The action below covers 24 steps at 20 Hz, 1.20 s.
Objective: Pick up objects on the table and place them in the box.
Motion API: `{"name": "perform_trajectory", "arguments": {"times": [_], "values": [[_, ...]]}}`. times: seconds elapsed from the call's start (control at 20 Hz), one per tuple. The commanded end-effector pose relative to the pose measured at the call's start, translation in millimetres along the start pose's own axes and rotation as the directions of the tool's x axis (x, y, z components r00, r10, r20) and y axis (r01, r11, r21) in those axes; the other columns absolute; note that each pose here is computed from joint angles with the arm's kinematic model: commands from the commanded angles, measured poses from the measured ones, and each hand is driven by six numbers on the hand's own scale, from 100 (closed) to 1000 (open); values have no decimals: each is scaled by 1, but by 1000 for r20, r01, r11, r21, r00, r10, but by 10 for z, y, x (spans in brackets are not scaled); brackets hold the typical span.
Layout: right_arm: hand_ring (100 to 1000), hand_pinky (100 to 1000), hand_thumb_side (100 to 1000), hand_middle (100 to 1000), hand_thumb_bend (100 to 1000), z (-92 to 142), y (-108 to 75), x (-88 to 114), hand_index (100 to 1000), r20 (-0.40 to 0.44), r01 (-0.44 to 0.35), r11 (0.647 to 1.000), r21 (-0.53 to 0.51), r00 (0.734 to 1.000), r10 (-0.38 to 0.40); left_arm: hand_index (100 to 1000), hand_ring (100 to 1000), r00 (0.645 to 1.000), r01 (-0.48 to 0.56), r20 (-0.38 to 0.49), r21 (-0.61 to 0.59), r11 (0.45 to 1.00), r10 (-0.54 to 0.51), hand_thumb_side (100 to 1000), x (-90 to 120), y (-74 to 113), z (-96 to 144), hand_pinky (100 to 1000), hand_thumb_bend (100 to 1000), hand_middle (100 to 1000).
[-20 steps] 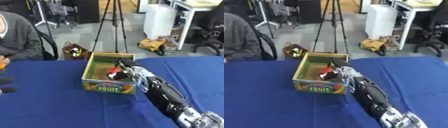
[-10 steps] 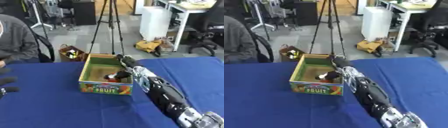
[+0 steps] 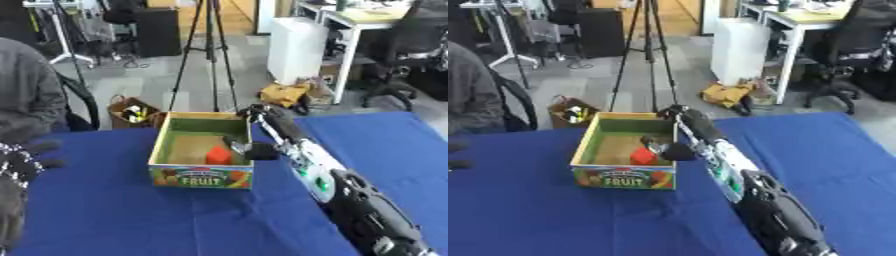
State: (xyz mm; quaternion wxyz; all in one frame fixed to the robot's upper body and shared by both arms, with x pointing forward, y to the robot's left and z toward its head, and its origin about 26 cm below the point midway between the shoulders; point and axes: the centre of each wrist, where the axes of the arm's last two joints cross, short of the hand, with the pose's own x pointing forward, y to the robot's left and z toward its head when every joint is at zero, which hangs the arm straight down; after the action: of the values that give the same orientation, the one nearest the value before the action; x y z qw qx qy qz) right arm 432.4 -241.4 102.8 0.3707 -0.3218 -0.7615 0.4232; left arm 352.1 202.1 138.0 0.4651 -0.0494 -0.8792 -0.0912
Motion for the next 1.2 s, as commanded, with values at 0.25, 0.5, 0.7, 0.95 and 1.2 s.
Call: {"name": "perform_trajectory", "arguments": {"times": [0.25,0.5,0.7,0.95,1.2], "values": [[651,599,682,656,250,142,13,326,805,129,164,982,-96,980,-151,846,751,1000,31,3,20,999,-31,964,-6,79,4,636,540,775],[647,600,673,652,239,165,-113,539,806,140,227,967,-113,967,-211,846,747,999,30,-11,7,1000,-30,964,-30,64,31,634,542,773],[643,598,672,648,233,180,-201,683,805,147,278,956,-95,954,-263,846,746,999,27,-18,-3,1000,-27,957,-39,57,58,634,505,773],[638,588,665,643,220,182,-263,774,806,159,344,937,-58,930,-332,849,748,999,22,-25,-15,1000,-23,931,-49,36,76,635,430,774],[636,589,652,641,205,183,-316,792,806,158,411,911,-29,902,-401,848,752,999,22,-27,-27,999,-23,913,-47,25,79,636,382,777]]}}
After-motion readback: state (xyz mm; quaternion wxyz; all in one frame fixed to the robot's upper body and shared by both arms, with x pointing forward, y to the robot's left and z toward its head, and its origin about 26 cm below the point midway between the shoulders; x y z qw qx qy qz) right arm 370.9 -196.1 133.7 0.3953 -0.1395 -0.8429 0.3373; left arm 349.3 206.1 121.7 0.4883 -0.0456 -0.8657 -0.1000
